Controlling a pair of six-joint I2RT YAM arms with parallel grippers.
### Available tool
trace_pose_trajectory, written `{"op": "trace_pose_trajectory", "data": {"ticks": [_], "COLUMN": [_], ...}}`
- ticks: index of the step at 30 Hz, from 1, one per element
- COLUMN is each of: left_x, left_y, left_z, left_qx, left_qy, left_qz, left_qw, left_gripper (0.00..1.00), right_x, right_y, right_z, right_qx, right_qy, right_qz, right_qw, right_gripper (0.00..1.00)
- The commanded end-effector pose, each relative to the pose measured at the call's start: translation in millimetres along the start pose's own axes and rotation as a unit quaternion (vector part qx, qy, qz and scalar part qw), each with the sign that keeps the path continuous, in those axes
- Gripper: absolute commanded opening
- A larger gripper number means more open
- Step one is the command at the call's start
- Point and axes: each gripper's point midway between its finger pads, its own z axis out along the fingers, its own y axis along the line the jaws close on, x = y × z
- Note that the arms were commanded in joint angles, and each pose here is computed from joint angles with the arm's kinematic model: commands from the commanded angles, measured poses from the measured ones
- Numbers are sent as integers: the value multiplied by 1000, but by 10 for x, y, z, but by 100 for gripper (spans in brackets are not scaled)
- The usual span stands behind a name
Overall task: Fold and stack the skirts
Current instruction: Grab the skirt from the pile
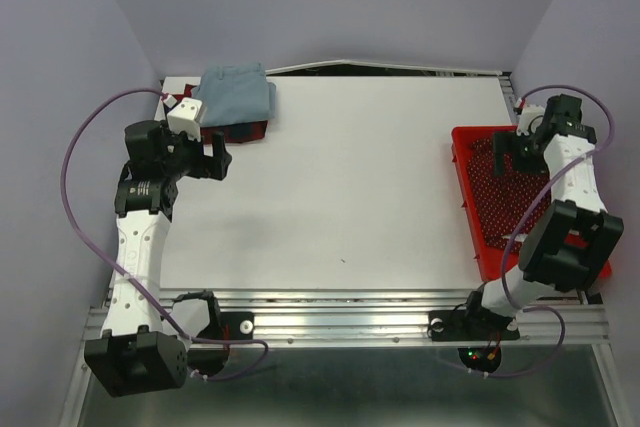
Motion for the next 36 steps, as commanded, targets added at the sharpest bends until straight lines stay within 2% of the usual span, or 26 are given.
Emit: {"op": "trace_pose_trajectory", "data": {"ticks": [1,7,15,17,18,21,22,23,24,25,26,32,36], "left_x": [-187,-172,-177,-169,-165,-153,-151,-165,-164,-171,-173,-251,-346], "left_y": [-11,31,42,40,42,45,40,37,24,23,19,-30,-76], "left_z": [-52,-39,-13,-19,-21,-14,-11,-11,-5,-4,2,-21,-51], "left_qx": [0,-12,-13,-13,-14,-14,-12,-11,-8,-6,-4,10,24], "left_qy": [-22,-22,-21,-20,-20,-19,-20,-21,-21,-22,-21,-32,-46], "left_qz": [7,4,-4,-2,-2,0,0,0,-1,-1,0,15,26], "left_qw": [1000,1000,1000,1000,1000,1000,1000,1000,1000,1000,1000,999,998], "left_gripper": [99,99,99,99,99,99,99,99,99,99,99,99,99], "right_x": [24,285,596,588,548,457,299,230,173,-59,-175,-966,-1509], "right_y": [-495,-792,-745,-740,-725,-655,-674,-660,-610,-646,-637,-363,-54], "right_z": [231,617,1178,1183,1143,1019,900,823,730,538,426,-462,-1158], "right_qx": [69,94,53,50,46,29,31,27,16,23,21,-42,-117], "right_qy": [7,40,91,90,85,76,55,47,42,9,-7,-130,-219], "right_qz": [3,17,41,42,42,46,45,45,50,46,47,40,35], "right_qw": [998,995,994,994,994,996,997,998,998,999,999,990,968], "right_gripper": [100,100,98,86,70,46,33,25,12,4,1,1,1]}}
